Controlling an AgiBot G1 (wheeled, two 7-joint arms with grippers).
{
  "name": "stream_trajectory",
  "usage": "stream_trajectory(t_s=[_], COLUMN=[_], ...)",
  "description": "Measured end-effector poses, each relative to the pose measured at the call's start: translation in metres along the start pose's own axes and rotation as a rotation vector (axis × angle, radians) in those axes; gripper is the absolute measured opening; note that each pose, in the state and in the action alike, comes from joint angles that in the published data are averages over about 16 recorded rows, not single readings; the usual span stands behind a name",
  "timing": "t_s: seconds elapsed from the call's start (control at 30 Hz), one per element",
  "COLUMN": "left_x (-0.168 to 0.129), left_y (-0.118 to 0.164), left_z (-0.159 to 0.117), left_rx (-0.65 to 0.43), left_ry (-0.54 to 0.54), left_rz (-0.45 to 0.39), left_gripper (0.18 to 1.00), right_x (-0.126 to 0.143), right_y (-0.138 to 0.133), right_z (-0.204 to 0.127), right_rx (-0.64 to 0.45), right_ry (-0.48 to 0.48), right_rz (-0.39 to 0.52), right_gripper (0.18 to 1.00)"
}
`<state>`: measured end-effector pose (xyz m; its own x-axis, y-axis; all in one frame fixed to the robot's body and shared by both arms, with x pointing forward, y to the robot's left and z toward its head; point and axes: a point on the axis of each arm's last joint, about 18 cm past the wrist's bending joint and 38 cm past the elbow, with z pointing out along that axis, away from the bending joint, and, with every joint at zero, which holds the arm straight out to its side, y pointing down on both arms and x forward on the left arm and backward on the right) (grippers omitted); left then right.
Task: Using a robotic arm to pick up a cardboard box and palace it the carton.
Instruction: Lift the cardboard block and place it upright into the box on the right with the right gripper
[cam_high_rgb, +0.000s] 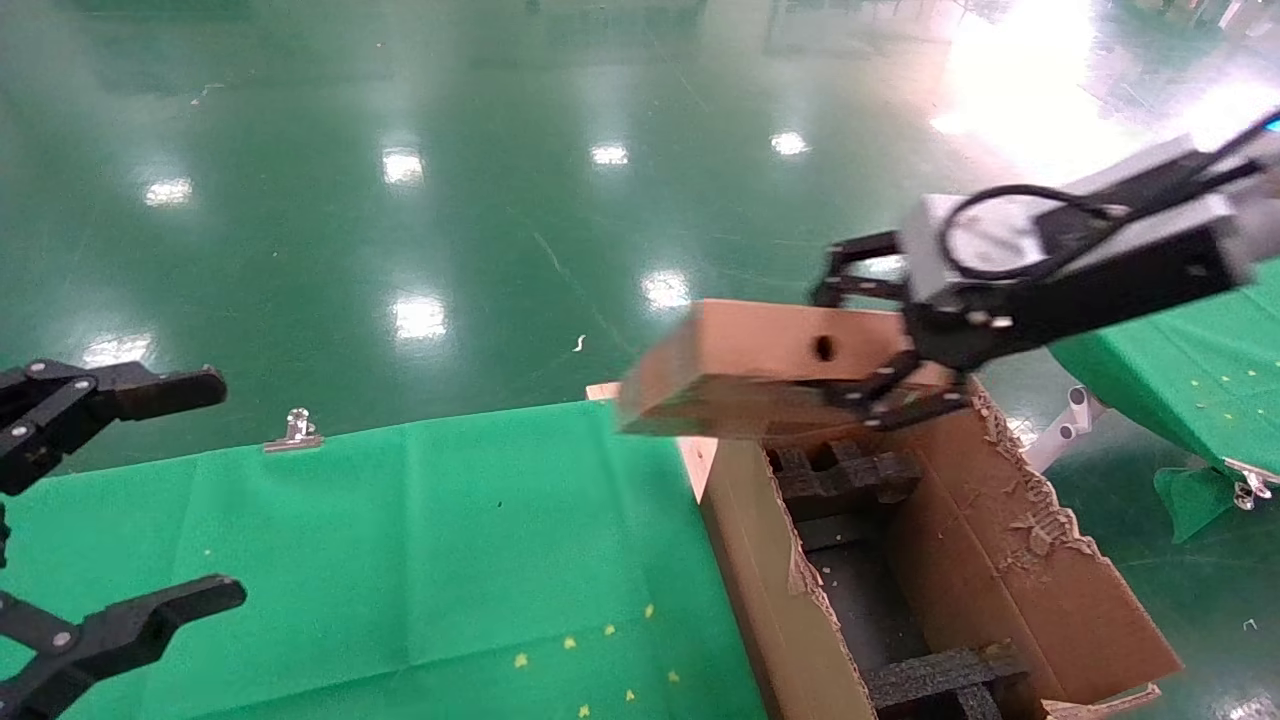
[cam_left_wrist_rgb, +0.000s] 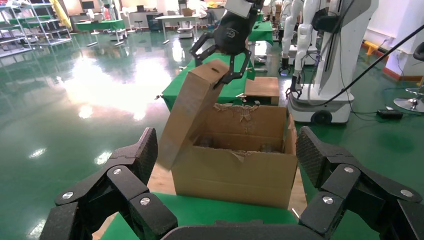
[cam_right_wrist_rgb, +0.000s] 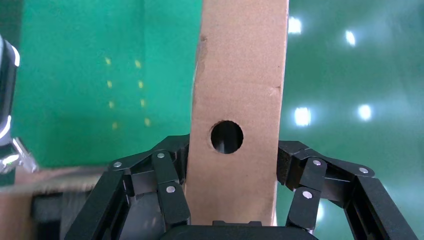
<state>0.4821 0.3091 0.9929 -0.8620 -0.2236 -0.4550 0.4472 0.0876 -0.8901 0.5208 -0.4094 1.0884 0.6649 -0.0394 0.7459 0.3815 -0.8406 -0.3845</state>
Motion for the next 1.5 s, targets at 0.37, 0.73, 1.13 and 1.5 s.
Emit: stream_trajectory(t_s=[0.37,0.73,1.13,1.5], left_x=[0.000,0.000,0.000,0.000], left_y=[0.000,0.000,0.000,0.000], left_z=[0.000,0.000,0.000,0.000], left_rx=[0.000,0.000,0.000,0.000], left_ry=[0.000,0.000,0.000,-0.001], left_rz=[0.000,0.000,0.000,0.000], left_gripper=[1.001,1.001,1.001,1.001], right_x=[-0.039,-0.071,-0.078,-0.099], right_y=[0.073,0.111,0.126,0.162], right_z=[-0.046,-0.057,-0.048,-0.040], right_rx=[-0.133,-0.192,-0.173,-0.148], right_ry=[0.049,0.039,0.085,0.224], right_rz=[0.170,0.279,0.439,0.843], right_gripper=[0.307,0.305,0.302,0.301])
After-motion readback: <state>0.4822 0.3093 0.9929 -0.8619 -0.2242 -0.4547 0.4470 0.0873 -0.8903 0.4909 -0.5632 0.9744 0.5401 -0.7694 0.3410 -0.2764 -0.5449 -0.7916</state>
